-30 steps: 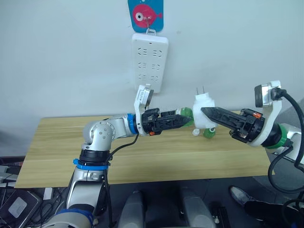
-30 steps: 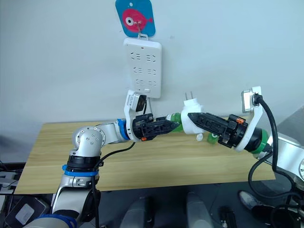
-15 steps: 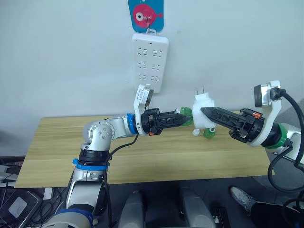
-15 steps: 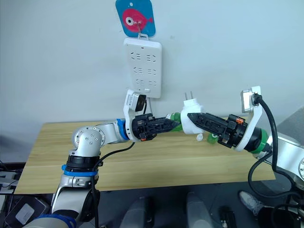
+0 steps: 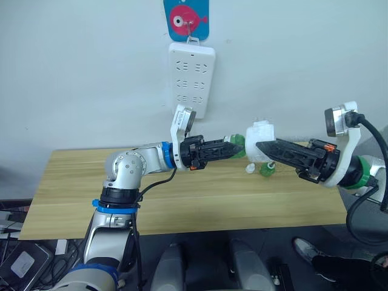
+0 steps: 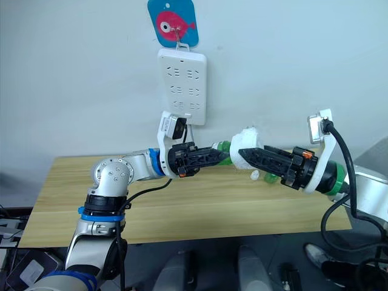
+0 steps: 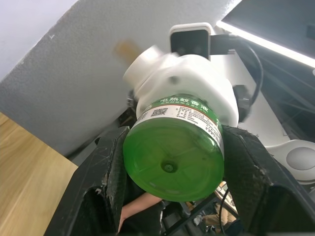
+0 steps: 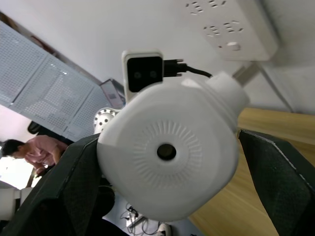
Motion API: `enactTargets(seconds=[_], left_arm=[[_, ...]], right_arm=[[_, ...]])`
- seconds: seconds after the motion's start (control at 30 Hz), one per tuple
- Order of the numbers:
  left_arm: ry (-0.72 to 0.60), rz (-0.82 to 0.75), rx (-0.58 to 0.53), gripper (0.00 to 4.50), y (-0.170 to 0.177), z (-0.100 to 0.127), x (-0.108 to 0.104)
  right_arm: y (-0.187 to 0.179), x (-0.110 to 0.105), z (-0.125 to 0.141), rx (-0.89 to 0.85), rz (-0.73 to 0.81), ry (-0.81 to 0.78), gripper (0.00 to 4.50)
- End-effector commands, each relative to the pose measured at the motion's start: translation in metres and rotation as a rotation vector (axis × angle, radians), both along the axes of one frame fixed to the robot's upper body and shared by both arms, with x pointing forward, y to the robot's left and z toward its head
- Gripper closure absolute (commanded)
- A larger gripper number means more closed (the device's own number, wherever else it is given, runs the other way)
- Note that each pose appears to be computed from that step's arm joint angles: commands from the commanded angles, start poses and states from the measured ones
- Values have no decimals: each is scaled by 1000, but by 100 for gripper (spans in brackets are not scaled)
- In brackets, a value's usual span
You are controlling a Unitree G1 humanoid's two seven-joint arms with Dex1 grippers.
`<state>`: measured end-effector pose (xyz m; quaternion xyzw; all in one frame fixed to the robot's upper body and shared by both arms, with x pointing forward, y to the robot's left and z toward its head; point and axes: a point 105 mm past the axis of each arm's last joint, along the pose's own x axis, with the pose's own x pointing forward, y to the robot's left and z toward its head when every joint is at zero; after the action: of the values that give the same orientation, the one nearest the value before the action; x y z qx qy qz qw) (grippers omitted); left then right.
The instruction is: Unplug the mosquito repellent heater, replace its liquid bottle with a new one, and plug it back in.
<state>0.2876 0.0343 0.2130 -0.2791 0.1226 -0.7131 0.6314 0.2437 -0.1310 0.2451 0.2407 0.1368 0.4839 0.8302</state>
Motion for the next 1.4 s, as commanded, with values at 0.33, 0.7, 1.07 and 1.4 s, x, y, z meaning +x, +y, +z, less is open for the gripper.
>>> enactTargets(seconds=[0.33,0.7,1.07,1.4], left_arm=[[-49,-62,-13,201,1,10,-10],[-45,-99,-13,201,1,14,-15],[8,-15,-30,201,-1,18,1],[20,18,-34,201,-4,18,7]], right_arm=[[-53,36,16,-42,-272,9,7],[-25,56,-1,-19,-216,-4,361],[26,4,-14,25,63,46,450],[24,-15,-28,-62,72,65,450]])
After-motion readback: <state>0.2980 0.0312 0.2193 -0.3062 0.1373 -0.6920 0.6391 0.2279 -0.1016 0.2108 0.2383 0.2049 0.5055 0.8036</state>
